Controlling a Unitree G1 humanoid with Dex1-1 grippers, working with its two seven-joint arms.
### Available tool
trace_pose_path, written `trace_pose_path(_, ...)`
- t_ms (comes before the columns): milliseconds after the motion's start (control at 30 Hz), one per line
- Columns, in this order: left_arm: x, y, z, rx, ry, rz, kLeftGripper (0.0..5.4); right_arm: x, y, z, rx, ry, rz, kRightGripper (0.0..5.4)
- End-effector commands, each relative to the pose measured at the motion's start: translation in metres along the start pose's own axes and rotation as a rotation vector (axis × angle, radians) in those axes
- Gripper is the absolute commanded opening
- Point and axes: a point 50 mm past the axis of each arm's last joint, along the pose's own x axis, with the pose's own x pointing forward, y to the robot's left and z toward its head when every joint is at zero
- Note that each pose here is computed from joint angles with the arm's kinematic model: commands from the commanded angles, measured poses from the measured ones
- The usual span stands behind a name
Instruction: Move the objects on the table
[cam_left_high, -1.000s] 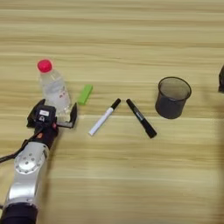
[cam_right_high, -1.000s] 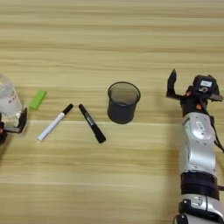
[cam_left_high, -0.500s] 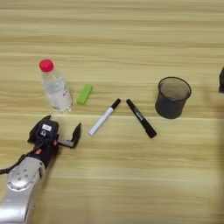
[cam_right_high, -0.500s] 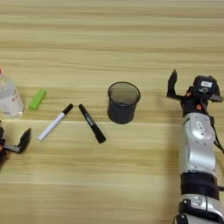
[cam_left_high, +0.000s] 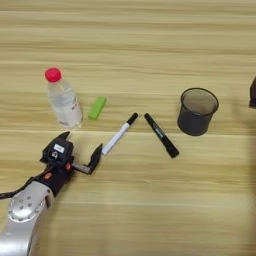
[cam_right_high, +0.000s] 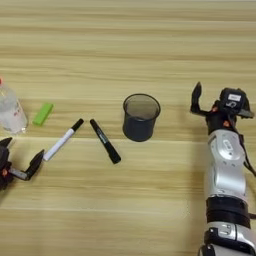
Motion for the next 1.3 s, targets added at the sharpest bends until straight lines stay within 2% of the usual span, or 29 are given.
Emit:
trace_pose_path(33,-0.001,0.000,0.004,0.009,-0.023,-0.016,5.38,0.004,0.002,-0.001,-0.013,0.018,0.006,5.40)
trace_pose_path(200,0.001,-0.004,0.007,0.015,-0.047,-0.050,5.38,0.003,0.002,0.000,-0.016,0.019,0.010,5.40)
trace_pose_path(333,0.002,-0.014,0.010,0.026,-0.076,-0.128,5.38,0.003,0.004,-0.001,-0.014,0.019,0.016,5.40)
trace_pose_path(567,0.008,-0.026,0.001,0.066,-0.038,-0.241,5.38,0.003,0.007,-0.001,-0.009,0.016,0.019,5.40)
trace_pose_path(833,0.023,-0.030,-0.006,0.144,0.021,-0.231,5.38,0.001,0.010,0.001,0.000,0.010,0.020,5.40)
trace_pose_path(933,0.028,-0.026,-0.013,0.138,0.064,-0.204,5.37,0.000,0.011,0.002,0.005,0.005,0.018,5.40)
trace_pose_path(967,0.029,-0.024,-0.017,0.137,0.090,-0.192,5.18,0.000,0.011,0.002,0.006,0.004,0.018,5.40)
trace_pose_path(1033,0.030,-0.022,-0.025,0.111,0.146,-0.190,4.92,0.000,0.012,0.003,0.008,0.004,0.018,5.40)
trace_pose_path(1100,0.031,-0.022,-0.034,0.054,0.208,-0.205,4.70,0.000,0.013,0.003,0.011,0.003,0.019,5.40)
trace_pose_path(1167,0.031,-0.021,-0.037,0.031,0.232,-0.209,4.51,0.000,0.014,0.004,0.013,0.002,0.019,5.40)
trace_pose_path(1300,0.031,-0.019,-0.037,0.027,0.239,-0.207,3.86,-0.001,0.015,0.004,0.017,0.003,0.018,5.40)
